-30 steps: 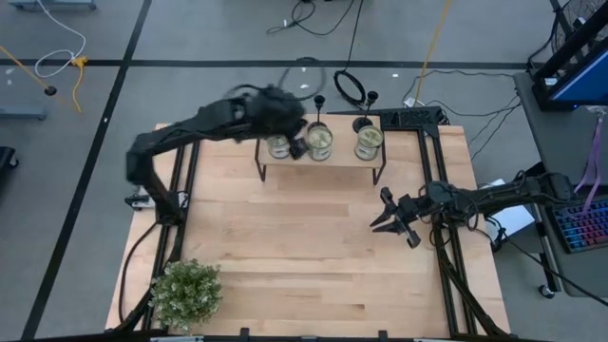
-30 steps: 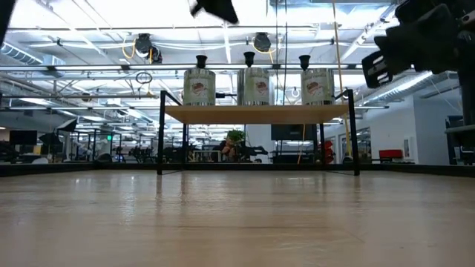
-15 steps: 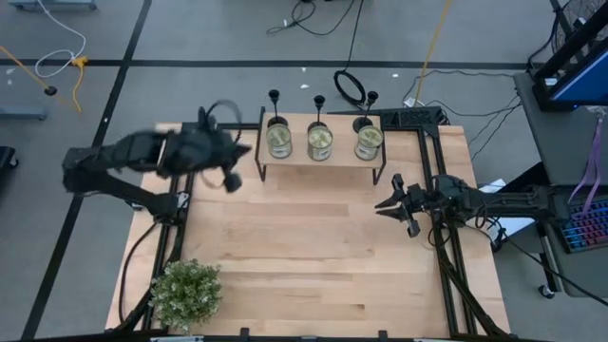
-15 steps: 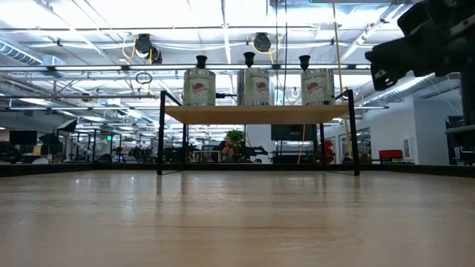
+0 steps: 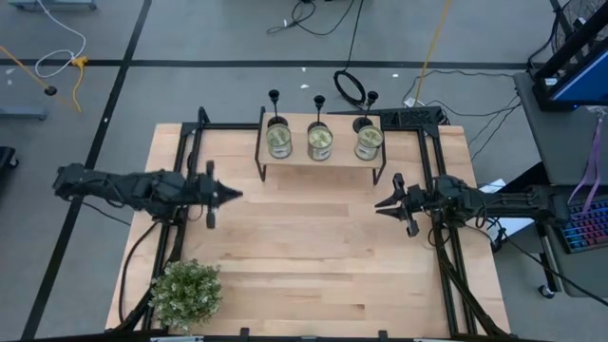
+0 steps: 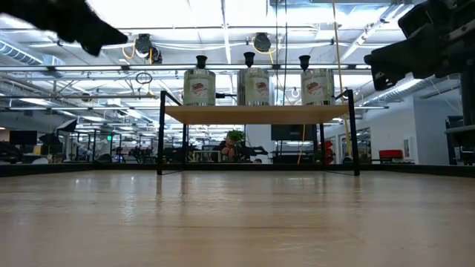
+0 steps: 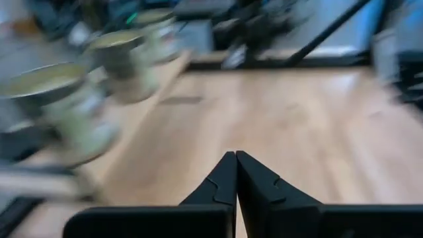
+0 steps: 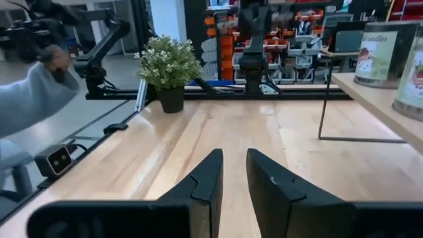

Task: Pick & Place candle stick holders
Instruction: Return to Home Position

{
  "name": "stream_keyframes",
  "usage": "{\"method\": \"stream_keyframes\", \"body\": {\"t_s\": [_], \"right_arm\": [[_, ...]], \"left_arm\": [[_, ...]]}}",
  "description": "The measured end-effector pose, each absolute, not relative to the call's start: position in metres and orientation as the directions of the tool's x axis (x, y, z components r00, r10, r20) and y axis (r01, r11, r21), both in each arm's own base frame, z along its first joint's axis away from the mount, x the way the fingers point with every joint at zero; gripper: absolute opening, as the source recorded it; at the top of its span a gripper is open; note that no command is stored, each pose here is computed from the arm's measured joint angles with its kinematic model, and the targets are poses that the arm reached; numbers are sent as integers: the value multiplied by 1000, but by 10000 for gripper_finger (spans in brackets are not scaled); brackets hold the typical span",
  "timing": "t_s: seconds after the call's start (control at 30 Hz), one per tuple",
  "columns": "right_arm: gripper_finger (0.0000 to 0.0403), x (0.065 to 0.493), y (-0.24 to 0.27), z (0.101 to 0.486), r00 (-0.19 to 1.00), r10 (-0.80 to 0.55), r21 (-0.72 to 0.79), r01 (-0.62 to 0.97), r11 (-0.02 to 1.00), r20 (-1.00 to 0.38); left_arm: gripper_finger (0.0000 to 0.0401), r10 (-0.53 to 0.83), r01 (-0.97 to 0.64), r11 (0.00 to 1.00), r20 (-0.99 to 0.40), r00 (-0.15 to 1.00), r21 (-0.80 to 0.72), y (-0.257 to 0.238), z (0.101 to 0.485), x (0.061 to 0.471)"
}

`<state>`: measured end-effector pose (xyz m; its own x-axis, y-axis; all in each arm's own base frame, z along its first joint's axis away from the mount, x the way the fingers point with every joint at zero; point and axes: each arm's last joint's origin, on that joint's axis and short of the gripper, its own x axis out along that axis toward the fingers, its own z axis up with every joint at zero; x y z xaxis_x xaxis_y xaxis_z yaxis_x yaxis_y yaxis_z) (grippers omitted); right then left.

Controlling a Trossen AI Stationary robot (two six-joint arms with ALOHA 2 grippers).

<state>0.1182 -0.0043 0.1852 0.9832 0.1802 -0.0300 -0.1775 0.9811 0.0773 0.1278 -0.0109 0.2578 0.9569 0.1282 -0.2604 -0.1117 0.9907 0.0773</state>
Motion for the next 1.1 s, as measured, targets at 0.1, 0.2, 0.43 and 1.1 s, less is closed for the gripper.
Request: {"method": "stream_keyframes", "body": {"t_s": [0.1, 0.2, 0.43, 1.1], "right_arm": [[59, 118, -5, 185, 986, 165, 49, -164, 985, -29], [59, 118, -5, 185, 990, 141, 45, -140, 989, -30], [59, 118, -6, 185, 991, 129, 43, -128, 991, -32], [59, 118, -6, 177, 985, 132, 67, -125, 990, -110]], "left_arm": [[8, 26, -15, 997, -141, 990, 82, -14, 230, 128], [3, 15, -5, 991, -71, 997, 131, -14, 209, 127], [3, 56, -47, 986, -54, 997, 160, -8, 182, 122], [14, 30, -28, 988, -12, 999, 149, 3, 169, 112]]}}
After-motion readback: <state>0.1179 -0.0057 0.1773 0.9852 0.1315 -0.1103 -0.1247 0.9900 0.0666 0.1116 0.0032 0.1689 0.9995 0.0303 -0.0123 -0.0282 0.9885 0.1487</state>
